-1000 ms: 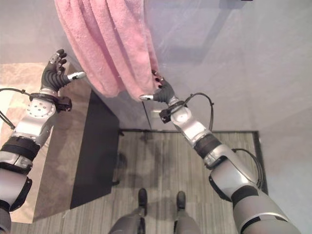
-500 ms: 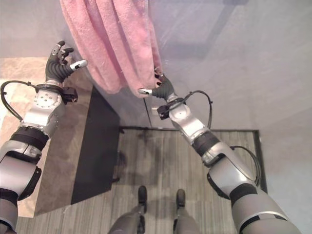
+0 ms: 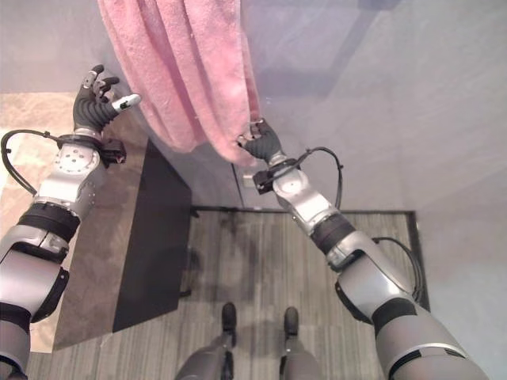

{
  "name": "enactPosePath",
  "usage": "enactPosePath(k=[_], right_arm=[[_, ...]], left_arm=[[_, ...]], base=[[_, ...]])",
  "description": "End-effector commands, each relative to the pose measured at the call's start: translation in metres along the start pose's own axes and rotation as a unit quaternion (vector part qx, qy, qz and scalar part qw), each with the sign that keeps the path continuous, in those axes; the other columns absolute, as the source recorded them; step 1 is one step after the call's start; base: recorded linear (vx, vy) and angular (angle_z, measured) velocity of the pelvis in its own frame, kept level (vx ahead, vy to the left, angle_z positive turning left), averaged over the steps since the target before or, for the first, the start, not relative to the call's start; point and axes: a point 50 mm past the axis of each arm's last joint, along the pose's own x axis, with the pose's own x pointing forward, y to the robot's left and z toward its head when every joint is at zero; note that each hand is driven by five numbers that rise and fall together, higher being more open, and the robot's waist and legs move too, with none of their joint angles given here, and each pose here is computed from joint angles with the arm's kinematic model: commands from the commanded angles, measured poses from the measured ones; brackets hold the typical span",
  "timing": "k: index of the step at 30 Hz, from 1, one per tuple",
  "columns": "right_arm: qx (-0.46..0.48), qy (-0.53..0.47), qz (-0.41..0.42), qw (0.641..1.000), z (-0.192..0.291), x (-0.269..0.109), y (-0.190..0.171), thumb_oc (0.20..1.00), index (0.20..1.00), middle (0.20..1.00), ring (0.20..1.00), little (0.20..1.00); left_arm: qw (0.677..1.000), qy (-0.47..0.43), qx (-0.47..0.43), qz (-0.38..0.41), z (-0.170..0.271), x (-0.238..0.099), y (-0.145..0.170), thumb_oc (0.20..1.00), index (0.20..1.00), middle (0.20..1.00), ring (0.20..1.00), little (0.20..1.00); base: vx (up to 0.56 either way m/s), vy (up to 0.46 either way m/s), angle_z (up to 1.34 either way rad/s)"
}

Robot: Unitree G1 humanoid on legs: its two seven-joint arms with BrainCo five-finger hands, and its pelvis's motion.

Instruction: Put brush and paste in cup on sink, flatten towel.

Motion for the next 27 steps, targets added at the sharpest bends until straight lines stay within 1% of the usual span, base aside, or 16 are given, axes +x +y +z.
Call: enactPosePath(k=[1,3,4,7,9,10,11,12,13,18,20,21,23,25,26,27], right_arm=[[0.021,-0.071,0.009,0.997,0.034,0.01,0.006,0.347,0.347,0.347,0.347,0.347],[0.024,-0.07,0.012,0.997,0.033,0.01,0.008,0.338,0.338,0.338,0.338,0.338],[0.025,-0.07,0.014,0.997,0.033,0.01,0.009,0.31,0.31,0.31,0.31,0.31],[0.027,-0.074,0.015,0.997,0.034,0.009,0.01,0.282,0.282,0.282,0.282,0.282],[0.03,-0.083,0.019,0.996,0.038,0.008,0.011,0.228,0.228,0.228,0.228,0.228],[0.032,-0.084,0.02,0.996,0.038,0.008,0.011,0.225,0.225,0.225,0.225,0.225],[0.035,-0.085,0.021,0.996,0.038,0.007,0.012,0.225,0.225,0.225,0.225,0.225],[0.036,-0.086,0.022,0.995,0.037,0.007,0.013,0.222,0.222,0.222,0.222,0.222],[0.038,-0.087,0.025,0.995,0.037,0.005,0.013,0.219,0.219,0.219,0.219,0.219],[0.035,-0.084,0.023,0.996,0.033,0.003,0.011,0.231,0.231,0.231,0.231,0.231],[0.035,-0.083,0.021,0.996,0.031,0.002,0.009,0.222,0.222,0.222,0.222,0.222],[0.034,-0.079,0.017,0.996,0.028,0.001,0.006,0.222,0.222,0.222,0.222,0.222],[0.034,-0.079,0.017,0.996,0.028,0.001,0.006,0.206,0.206,0.206,0.206,0.206],[0.033,-0.076,0.014,0.996,0.026,-0.001,0.003,0.2,0.2,0.2,0.2,0.2],[0.03,-0.077,0.008,0.997,0.025,-0.002,-0.001,0.2,0.2,0.2,0.2,0.2],[0.028,-0.081,0.005,0.996,0.025,-0.004,-0.003,0.2,0.2,0.2,0.2,0.2]], left_arm=[[0.996,-0.068,-0.015,-0.064,0.054,0.021,-0.039,1.0,1.0,1.0,1.0,1.0],[0.995,-0.069,-0.015,-0.069,0.055,0.021,-0.042,1.0,1.0,1.0,1.0,1.0],[0.995,-0.069,-0.015,-0.072,0.056,0.021,-0.043,1.0,1.0,1.0,1.0,1.0],[0.994,-0.073,-0.017,-0.077,0.058,0.021,-0.046,1.0,1.0,1.0,1.0,1.0],[0.993,-0.081,-0.017,-0.084,0.062,0.021,-0.05,1.0,1.0,1.0,1.0,1.0],[0.993,-0.081,-0.018,-0.086,0.062,0.021,-0.051,0.853,0.853,0.853,0.853,0.853],[0.993,-0.08,-0.019,-0.087,0.061,0.021,-0.051,0.661,0.661,0.661,0.661,0.661],[0.993,-0.079,-0.02,-0.089,0.06,0.021,-0.052,0.42,0.42,0.42,0.42,0.42],[0.993,-0.078,-0.024,-0.088,0.059,0.02,-0.052,0.2,0.2,0.2,0.2,0.2],[0.993,-0.074,-0.03,-0.082,0.056,0.02,-0.049,0.2,0.2,0.2,0.2,0.2],[0.993,-0.077,-0.033,-0.082,0.056,0.019,-0.048,0.2,0.2,0.2,0.2,0.2],[0.993,-0.08,-0.032,-0.084,0.055,0.017,-0.048,0.228,0.228,0.228,0.228,0.228],[0.993,-0.08,-0.032,-0.084,0.055,0.017,-0.048,0.25,0.25,0.25,0.25,0.25],[0.992,-0.085,-0.036,-0.09,0.054,0.014,-0.047,0.228,0.228,0.228,0.228,0.228],[0.991,-0.09,-0.036,-0.091,0.053,0.012,-0.044,0.253,0.253,0.253,0.253,0.253],[0.991,-0.093,-0.033,-0.092,0.052,0.01,-0.042,0.203,0.203,0.203,0.203,0.203]], base=[[0.0,0.0,0.0],[0.0,0.0,0.0],[0.0,0.0,0.0],[0.0,-0.001,-0.07],[0.01,0.004,-0.13],[0.02,0.003,-0.11],[0.02,0.002,-0.06],[0.0,0.0,0.0],[0.0,0.0,0.0],[0.0,0.0,0.0],[0.0,0.0,0.0],[0.0,0.0,0.0],[0.0,0.0,0.0],[0.0,0.0,0.0],[0.0,0.0,0.0],[0.0,0.0,0.0]])
